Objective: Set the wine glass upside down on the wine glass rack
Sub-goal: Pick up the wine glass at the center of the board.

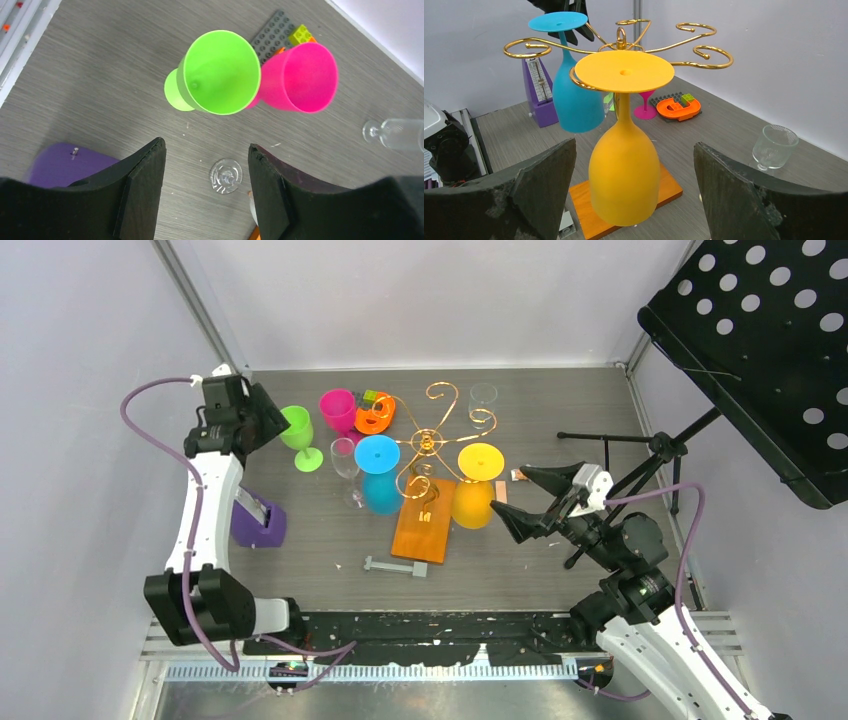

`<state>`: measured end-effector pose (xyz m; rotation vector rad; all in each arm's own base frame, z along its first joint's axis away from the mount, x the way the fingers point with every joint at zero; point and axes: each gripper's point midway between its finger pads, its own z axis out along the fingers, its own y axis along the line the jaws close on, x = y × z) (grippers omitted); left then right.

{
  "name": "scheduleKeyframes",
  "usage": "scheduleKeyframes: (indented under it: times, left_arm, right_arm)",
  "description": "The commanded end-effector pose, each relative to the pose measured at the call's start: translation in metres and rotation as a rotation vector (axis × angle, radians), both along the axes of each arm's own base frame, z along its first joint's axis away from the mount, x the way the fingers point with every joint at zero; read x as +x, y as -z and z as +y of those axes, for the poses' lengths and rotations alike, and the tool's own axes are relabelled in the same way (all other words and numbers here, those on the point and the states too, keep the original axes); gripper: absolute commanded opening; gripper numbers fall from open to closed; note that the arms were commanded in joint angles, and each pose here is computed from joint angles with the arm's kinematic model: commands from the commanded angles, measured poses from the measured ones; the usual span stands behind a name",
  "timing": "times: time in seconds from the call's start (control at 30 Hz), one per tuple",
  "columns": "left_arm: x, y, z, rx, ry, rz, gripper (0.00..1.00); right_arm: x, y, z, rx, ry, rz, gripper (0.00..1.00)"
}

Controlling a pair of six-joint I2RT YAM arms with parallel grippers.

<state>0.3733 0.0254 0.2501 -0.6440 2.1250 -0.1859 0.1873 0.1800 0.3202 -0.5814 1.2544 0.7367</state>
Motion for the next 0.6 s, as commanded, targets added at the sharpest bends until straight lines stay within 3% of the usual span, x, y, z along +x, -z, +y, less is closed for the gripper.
scheduleKeyframes:
  times: [0.0,0.33,0.57]
  left_arm:
    - [0.013,-0.002,0.019,0.021,-0.101,-0.022,0.60]
    - [0.047,0.025,0.034,0.038,-0.168,0.065,0.55]
    - [0.067,0.052,0.040,0.055,-0.164,0.145,0.43]
  right_arm:
    - [-0.001,-0.017,-0.003,0.035,0.012,-0.025,0.93]
    - [0.002,-0.011,-0.001,0.034,0.009,-0.012,0.93]
    - [0.002,-0.009,-0.001,0.031,0.010,-0.010,0.93]
